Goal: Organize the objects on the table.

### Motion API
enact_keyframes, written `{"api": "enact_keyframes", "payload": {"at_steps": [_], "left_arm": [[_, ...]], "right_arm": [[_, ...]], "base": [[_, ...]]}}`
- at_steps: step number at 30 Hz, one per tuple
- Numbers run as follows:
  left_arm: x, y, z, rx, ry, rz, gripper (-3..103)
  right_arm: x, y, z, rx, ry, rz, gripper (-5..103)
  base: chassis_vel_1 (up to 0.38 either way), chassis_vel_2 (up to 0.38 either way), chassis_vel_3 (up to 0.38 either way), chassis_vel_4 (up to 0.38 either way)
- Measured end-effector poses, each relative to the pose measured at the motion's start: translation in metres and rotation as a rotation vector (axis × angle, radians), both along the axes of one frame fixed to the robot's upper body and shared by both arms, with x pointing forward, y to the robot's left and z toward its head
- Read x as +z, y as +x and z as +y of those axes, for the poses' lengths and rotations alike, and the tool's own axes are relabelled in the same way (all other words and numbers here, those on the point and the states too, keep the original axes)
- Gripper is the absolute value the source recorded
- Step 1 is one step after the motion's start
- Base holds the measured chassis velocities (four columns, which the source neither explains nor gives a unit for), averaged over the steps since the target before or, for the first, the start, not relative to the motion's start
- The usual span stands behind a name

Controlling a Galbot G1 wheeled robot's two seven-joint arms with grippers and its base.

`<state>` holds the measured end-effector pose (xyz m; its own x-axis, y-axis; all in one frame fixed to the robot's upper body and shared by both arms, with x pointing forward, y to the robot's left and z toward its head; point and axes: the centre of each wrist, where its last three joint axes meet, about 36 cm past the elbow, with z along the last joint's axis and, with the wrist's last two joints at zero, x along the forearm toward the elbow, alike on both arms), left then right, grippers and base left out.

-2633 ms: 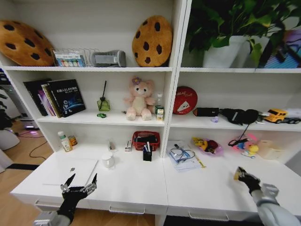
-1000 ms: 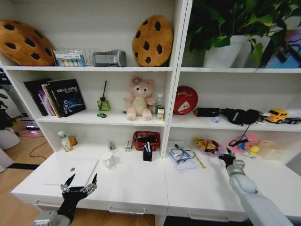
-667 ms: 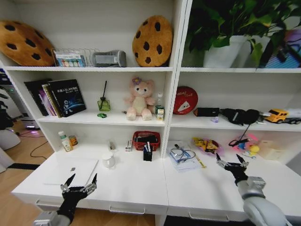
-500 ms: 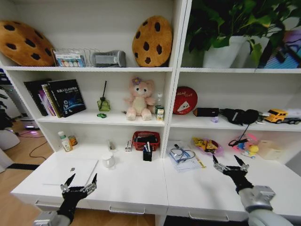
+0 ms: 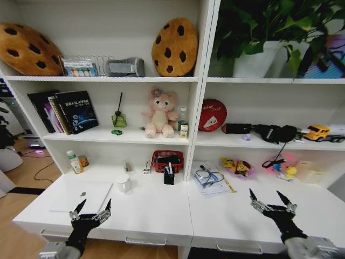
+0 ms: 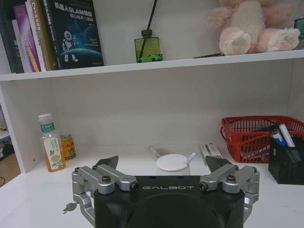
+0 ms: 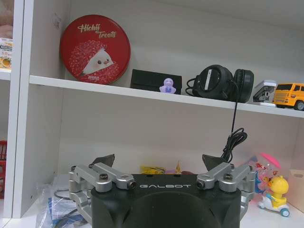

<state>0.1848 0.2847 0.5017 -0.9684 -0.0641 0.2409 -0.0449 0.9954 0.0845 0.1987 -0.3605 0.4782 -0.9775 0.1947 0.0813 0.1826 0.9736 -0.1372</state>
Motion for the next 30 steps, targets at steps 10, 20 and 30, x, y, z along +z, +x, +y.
{"api": "enact_keyframes", "payload": {"at_steps": [10, 20, 30], "left_arm": [[0.0000, 0.0000, 0.0000, 0.000, 0.000, 0.000, 100], [0.0000, 0.0000, 0.0000, 0.000, 0.000, 0.000, 100], [0.0000, 0.0000, 0.0000, 0.000, 0.000, 0.000, 100]], "right_arm": [[-0.0014, 0.0011, -0.0007, 0.000, 0.000, 0.000, 100], [-0.0019, 0.0015, -0.0010, 0.000, 0.001, 0.000, 100], [-0.0022, 0.0017, -0.0010, 0.001, 0.002, 0.000, 100]], "base": [[0.000, 0.000, 0.000, 0.000], [0.114, 0.131, -0.139, -0.121], [0.251, 0.258, -0.253, -0.251]]}}
